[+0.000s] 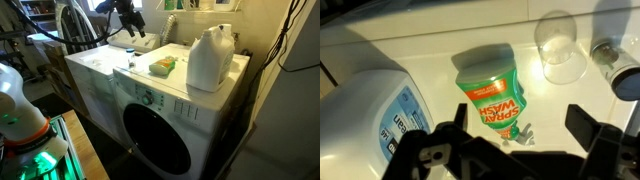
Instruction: Sit up the green bottle
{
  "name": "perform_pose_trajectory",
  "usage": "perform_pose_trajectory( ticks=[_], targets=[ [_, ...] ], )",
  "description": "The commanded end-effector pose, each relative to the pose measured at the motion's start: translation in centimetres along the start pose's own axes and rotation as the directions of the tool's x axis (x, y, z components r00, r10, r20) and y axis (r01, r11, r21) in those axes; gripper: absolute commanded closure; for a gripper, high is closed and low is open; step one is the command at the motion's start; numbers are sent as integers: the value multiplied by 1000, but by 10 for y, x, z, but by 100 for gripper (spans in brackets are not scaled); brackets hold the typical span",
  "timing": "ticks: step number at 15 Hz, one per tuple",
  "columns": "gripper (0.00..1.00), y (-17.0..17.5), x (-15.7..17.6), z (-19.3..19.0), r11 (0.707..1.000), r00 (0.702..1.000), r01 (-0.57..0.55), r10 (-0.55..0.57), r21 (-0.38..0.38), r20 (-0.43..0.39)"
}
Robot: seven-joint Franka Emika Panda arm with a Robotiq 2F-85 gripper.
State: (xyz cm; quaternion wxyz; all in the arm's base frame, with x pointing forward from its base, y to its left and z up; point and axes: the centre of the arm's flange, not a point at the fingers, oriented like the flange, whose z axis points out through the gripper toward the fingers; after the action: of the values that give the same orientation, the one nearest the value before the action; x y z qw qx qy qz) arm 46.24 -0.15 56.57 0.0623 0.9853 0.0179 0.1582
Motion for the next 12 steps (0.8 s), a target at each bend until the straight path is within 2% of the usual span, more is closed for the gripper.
perform_pose_trajectory(
  ticks=[1, 4, 6, 7, 8, 12],
  targets=[
    [0, 6, 59, 14, 999, 998, 52, -51, 9, -47],
    [0, 1, 94, 29, 989, 976, 146, -144, 1, -165],
    [0, -4, 112, 41, 987, 964, 159, -157, -10, -213],
    [0, -9, 115, 45, 988, 964, 150, -151, -20, -219],
    [0, -7, 97, 34, 991, 970, 136, -134, -2, -203],
    [0, -11, 111, 46, 990, 967, 143, -140, 0, -213]
  ],
)
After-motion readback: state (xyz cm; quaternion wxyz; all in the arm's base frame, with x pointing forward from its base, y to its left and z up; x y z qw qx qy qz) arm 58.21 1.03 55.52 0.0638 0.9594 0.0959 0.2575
